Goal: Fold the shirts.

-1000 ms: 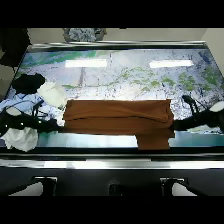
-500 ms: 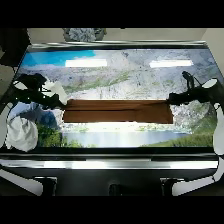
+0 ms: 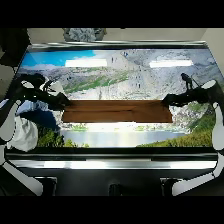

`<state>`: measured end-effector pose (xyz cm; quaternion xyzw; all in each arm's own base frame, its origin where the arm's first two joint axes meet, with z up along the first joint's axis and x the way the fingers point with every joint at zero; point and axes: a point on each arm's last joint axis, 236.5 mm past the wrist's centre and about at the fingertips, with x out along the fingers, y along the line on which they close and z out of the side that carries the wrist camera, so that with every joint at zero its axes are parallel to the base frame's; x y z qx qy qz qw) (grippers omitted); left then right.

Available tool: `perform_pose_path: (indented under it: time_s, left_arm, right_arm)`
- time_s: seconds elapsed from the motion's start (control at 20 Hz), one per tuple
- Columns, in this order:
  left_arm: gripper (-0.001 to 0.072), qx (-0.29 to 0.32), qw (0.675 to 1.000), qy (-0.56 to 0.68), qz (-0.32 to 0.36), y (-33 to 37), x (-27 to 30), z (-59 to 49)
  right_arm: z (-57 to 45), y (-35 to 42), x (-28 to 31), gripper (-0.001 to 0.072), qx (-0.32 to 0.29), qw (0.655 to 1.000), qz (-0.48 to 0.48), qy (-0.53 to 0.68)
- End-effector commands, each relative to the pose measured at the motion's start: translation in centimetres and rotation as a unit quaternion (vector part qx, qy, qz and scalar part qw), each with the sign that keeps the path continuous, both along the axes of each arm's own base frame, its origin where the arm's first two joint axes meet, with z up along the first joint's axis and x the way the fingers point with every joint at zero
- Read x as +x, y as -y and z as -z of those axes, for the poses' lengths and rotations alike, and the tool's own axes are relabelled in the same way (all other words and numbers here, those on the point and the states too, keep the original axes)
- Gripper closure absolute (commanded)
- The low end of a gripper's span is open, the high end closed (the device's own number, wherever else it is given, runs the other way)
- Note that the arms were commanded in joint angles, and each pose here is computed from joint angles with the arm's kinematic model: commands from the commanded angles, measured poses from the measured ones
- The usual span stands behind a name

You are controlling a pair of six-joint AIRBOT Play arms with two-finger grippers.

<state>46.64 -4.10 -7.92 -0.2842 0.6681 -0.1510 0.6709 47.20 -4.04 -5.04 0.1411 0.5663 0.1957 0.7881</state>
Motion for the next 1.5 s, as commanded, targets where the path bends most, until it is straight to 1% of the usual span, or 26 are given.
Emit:
perform_pose_path:
  time_s: [0.0,0.15,0.3,0.5,0.75,0.8,0.85,0.9,0.95,1.0,1.05,1.1,1.2,1.35,1.45]
  left_arm:
    - [0.0089,-0.004,1.0,0.024,-0.005,-0.8,0.2,-3.3]
    - [0.0097,0.006,0.998,0.07,0.003,-0.8,0.4,-7.1]
    - [0.0097,0.014,0.994,0.105,0.015,0.2,0.2,-10.2]
    - [0.0098,0.019,0.989,0.142,0.037,2.2,-0.3,-13.6]
    - [0.0098,0.022,0.98,0.184,0.067,5.1,-1.4,-17.4]
    - [0.0098,0.022,0.979,0.189,0.073,5.7,-1.6,-17.9]
    - [0.0098,0.021,0.978,0.191,0.08,6.3,-1.8,-18.1]
    - [0.0107,0.019,0.978,0.191,0.087,7.0,-2.0,-18.0]
    - [0.0116,0.017,0.977,0.188,0.097,7.9,-2.2,-17.7]
    - [0.0186,0.015,0.975,0.187,0.115,8.8,-2.6,-17.2]
    - [0.0516,0.012,0.974,0.183,0.137,10.1,-3.3,-16.4]
    - [0.0625,0.005,0.972,0.176,0.153,11.7,-4.0,-15.4]
    - [0.0678,-0.027,0.972,0.157,0.172,16.1,-5.9,-13.1]
    - [0.0679,-0.076,0.973,0.146,0.164,23.9,-8.1,-9.5]
    - [0.0679,-0.071,0.97,0.164,0.168,27.8,-8.0,-7.8]
  right_arm:
    - [-1.7,3.3,-2.6,-0.0001,0.002,1.0,-0.007,-0.008]
    - [-0.5,6.4,-6.3,-0.0001,0.052,0.996,0.024,-0.069]
    - [2.0,4.9,-7.5,-0.0002,0.118,0.987,0.029,-0.104]
    - [4.5,1.3,-6.7,-0.0001,0.191,0.973,0.04,-0.12]
    - [4.2,-3.4,-3.3,0.0009,0.217,0.971,0.035,-0.088]
    - [4.1,-4.0,-2.7,0.0062,0.216,0.972,0.036,-0.081]
    - [4.0,-4.5,-2.1,0.0238,0.21,0.974,0.04,-0.076]
    - [3.6,-4.6,-1.8,0.0461,0.204,0.976,0.041,-0.068]
    - [2.8,-4.7,-1.6,0.0617,0.198,0.978,0.038,-0.06]
    - [1.7,-4.4,-1.5,0.0666,0.183,0.981,0.034,-0.046]
    - [0.5,-4.0,-1.5,0.0667,0.165,0.985,0.028,-0.031]
    - [-1.0,-3.5,-1.8,0.0668,0.14,0.99,0.019,-0.017]
    - [-3.8,-2.5,-3.0,0.0669,0.089,0.996,0.002,-0.002]
    - [-8.1,-1.7,-5.1,0.067,0.032,0.999,-0.01,0.016]
    - [-11.1,-1.8,-6.0,0.067,0.016,0.999,-0.01,0.038]
